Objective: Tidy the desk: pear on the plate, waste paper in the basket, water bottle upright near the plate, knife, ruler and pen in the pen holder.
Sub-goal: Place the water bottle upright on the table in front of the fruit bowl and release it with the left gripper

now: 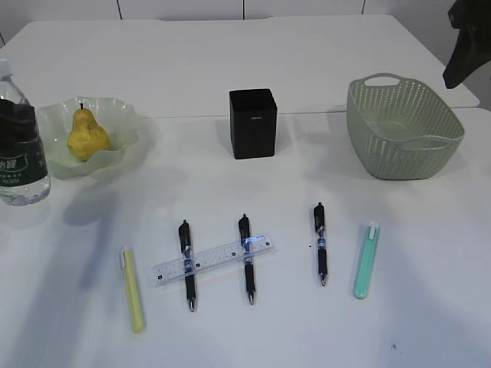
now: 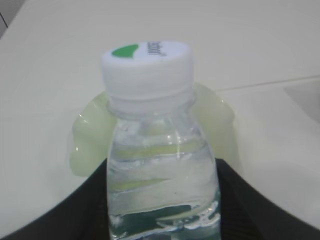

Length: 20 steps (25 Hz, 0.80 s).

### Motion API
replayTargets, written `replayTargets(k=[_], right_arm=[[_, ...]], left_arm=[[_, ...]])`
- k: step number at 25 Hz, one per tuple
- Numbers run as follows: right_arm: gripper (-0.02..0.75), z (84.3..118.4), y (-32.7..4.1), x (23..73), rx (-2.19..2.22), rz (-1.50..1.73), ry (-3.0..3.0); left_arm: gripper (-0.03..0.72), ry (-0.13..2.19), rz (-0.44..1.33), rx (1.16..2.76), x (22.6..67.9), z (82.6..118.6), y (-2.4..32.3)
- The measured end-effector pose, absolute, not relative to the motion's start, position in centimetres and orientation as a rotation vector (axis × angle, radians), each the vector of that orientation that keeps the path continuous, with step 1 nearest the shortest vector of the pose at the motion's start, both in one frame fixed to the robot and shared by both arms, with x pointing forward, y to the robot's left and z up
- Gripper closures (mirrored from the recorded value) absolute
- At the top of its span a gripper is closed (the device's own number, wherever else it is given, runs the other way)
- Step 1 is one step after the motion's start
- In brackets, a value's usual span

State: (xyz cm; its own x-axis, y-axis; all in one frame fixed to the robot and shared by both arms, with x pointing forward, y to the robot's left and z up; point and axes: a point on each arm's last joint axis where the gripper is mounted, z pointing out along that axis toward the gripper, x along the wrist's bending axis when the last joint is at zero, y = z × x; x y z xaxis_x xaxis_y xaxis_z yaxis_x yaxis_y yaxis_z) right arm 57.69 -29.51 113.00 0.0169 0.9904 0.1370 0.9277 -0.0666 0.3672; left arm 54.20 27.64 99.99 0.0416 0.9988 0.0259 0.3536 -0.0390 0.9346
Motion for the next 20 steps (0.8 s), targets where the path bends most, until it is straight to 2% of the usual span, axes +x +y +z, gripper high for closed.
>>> replayTargets(k=[4,13,20], right_arm=[[0.241,113.0,-29.5,57.7,2.108,0.536,2.018],[0.241,113.0,-29.5,57.7,2.102,0.536,2.023],[0.241,113.0,-29.5,57.7,2.102,0.536,2.023]], left_arm=[[0.315,1.39,1.073,1.444,53.9,100.1,27.9],[0.315,1.379,1.091,1.42,54.0,100.2,27.9],[0.315,1.288,1.228,1.29,53.0,99.2,28.5]])
